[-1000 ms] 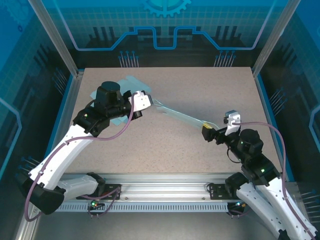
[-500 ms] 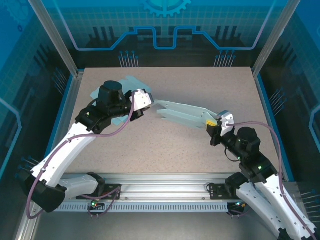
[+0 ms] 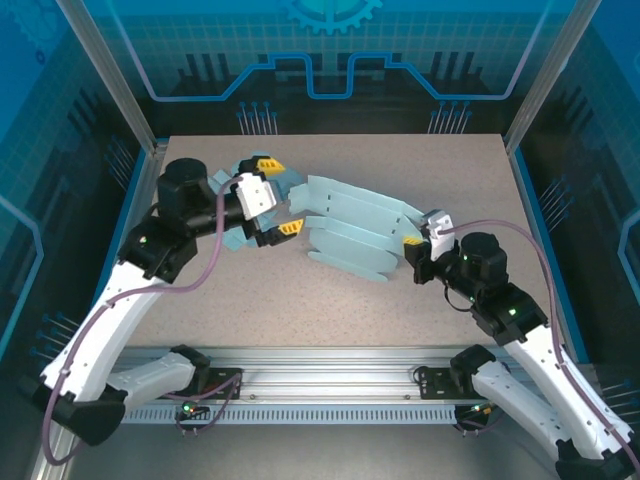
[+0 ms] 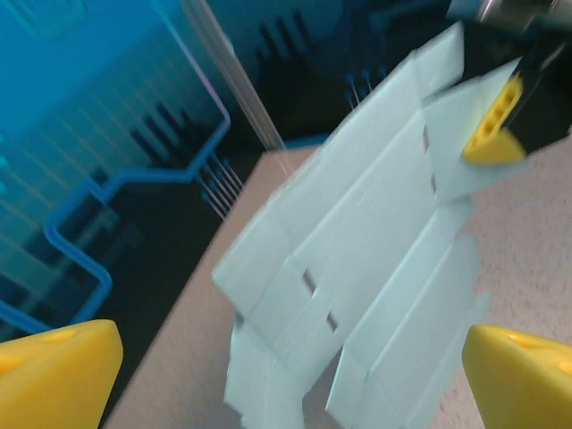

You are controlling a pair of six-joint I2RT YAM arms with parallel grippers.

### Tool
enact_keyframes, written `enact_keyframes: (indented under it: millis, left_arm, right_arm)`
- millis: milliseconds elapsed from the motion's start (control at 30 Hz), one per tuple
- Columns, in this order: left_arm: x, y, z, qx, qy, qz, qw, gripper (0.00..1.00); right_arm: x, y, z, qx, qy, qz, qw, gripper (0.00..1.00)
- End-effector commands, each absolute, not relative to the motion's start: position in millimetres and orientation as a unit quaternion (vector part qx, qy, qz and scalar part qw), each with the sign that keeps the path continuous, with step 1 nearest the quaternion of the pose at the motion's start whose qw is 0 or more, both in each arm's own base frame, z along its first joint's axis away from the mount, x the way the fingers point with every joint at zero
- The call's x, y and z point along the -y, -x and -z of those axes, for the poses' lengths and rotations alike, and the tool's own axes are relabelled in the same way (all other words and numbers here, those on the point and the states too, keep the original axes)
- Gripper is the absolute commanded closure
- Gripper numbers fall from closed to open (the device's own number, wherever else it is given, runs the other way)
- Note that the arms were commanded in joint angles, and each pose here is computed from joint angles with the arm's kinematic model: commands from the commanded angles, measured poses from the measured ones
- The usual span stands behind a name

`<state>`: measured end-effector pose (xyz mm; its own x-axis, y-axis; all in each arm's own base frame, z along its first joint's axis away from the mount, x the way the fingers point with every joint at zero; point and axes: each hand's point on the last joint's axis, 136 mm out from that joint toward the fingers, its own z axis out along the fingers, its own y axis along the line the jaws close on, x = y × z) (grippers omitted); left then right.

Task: Fold the paper box

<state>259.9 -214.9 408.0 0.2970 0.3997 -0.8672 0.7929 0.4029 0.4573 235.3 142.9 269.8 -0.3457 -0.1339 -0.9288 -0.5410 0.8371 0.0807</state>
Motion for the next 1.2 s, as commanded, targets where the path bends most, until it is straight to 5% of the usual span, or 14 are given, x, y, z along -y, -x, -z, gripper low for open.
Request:
enact_keyframes:
  millis: [0,1167]
  left_arm:
    - [223.7,-246.1,-439.7,-0.528,-0.538,0.183,0.631,0.02]
    - [286.9,-304.6,-363.3,-0.501,-0.735,0.096,0.447,0.04]
  right_arm:
    - [-150.2,-230.2,-286.3,-0.793,0.228,-0.210,0.524,1.00]
    - [-206.3,-191.3,-297.7,-0.752,0.371,-0.280,0.468,1.00]
